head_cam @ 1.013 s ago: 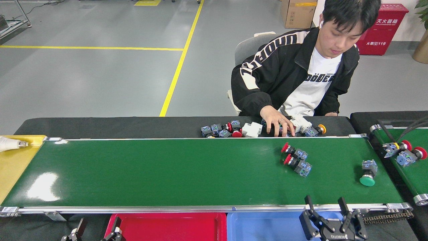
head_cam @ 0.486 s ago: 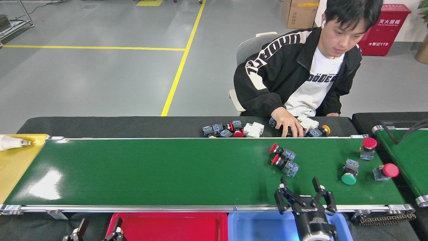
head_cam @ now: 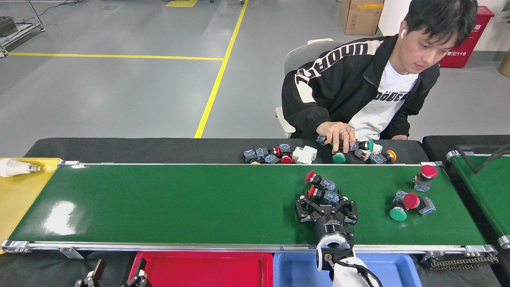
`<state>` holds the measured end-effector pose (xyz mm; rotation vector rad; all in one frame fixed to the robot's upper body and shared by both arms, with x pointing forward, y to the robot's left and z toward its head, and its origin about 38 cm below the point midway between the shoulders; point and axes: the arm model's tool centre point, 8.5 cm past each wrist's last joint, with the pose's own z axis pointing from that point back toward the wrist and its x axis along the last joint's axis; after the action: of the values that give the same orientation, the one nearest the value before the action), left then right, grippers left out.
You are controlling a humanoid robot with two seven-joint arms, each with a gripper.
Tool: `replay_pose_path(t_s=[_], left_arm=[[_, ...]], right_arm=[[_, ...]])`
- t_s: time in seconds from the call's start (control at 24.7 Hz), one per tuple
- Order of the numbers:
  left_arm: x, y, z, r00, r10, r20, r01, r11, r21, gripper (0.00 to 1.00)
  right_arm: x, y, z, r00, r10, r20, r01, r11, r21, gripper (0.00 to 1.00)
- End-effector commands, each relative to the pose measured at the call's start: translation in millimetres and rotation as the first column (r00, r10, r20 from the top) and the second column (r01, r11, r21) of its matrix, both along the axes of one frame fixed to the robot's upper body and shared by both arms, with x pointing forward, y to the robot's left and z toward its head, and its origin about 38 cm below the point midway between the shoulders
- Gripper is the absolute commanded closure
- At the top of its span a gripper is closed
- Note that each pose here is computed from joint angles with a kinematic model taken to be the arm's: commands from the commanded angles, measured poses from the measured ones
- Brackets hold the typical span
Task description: Pick switch part from conveyor to tray
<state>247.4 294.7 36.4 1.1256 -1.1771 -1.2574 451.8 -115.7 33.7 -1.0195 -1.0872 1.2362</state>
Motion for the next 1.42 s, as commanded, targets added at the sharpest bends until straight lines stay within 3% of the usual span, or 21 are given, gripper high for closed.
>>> replay_pose_path(t_s=[0.0,0.08,0.12,0.36,0.49,0.61,0.69,0.85,0.93,1.01,1.22,1.38], left_arm=[[3.6,0.2,6.0,1.0,-0.001,0.02,0.0,1.0,0.009,0.0],[3.6,0.2,6.0,1.0,-0.001,0.02,0.0,1.0,0.009,0.0],[3.6,0.2,6.0,1.0,-0.001,0.02,0.0,1.0,0.009,0.0],[3.4,0.3,5.9,1.0,0.001,0.02,-0.001,1.0,0.008,0.0],[2.4,0.4,5.1,1.0,0.002,0.017,-0.002,1.0,0.008,0.0],[0.7,1.2,4.3,1.0,0.001,0.014,-0.001,1.0,0.01,0.0],[0.3,0.7,3.9,1.0,0.0,0.012,0.0,1.0,0.009,0.0],[4.3,-7.5,4.6,1.0,-0.022,0.015,0.022,1.0,-0.001,0.0],[9.8,-17.3,6.5,0.998,-0.056,0.021,0.056,0.998,-0.003,0.0],[22.7,-28.6,13.3,0.995,-0.088,0.039,0.089,0.996,-0.007,0.0],[62.5,-48.3,38.4,0.986,-0.148,0.07,0.145,0.988,0.045,0.0],[100.9,-66.4,36.8,0.979,-0.194,0.063,0.189,0.978,0.087,0.0]], right_arm=[[8.6,9.9,14.9,0.999,0.035,0.034,-0.035,0.999,0.007,0.34],[7.8,19.9,14.5,0.994,0.102,0.03,-0.103,0.994,0.024,0.61],[7.0,23.5,13.9,0.991,0.127,0.028,-0.128,0.991,0.034,0.68],[5.7,23.9,16.7,0.985,0.166,0.052,-0.168,0.985,0.049,0.72],[-1.7,31.2,27.3,0.972,0.215,0.094,-0.223,0.972,0.076,0.72],[-25.7,29.9,38.9,0.956,0.251,0.153,-0.267,0.959,0.096,0.72],[-54.7,35.1,42.8,0.928,0.323,0.186,-0.346,0.932,0.104,0.72],[-115.9,62.2,41.7,0.823,0.521,0.226,-0.554,0.823,0.123,0.7],[-136.3,80.7,36.1,0.77,0.599,0.221,-0.631,0.765,0.129,0.57],[-153.2,101.5,31.4,0.733,0.651,0.198,-0.679,0.72,0.144,0.01],[-175.9,124.8,25.5,0.657,0.736,0.164,-0.754,0.639,0.154,0.01],[-170.9,125.5,29.1,0.658,0.734,0.171,-0.753,0.64,0.149,0.01]])
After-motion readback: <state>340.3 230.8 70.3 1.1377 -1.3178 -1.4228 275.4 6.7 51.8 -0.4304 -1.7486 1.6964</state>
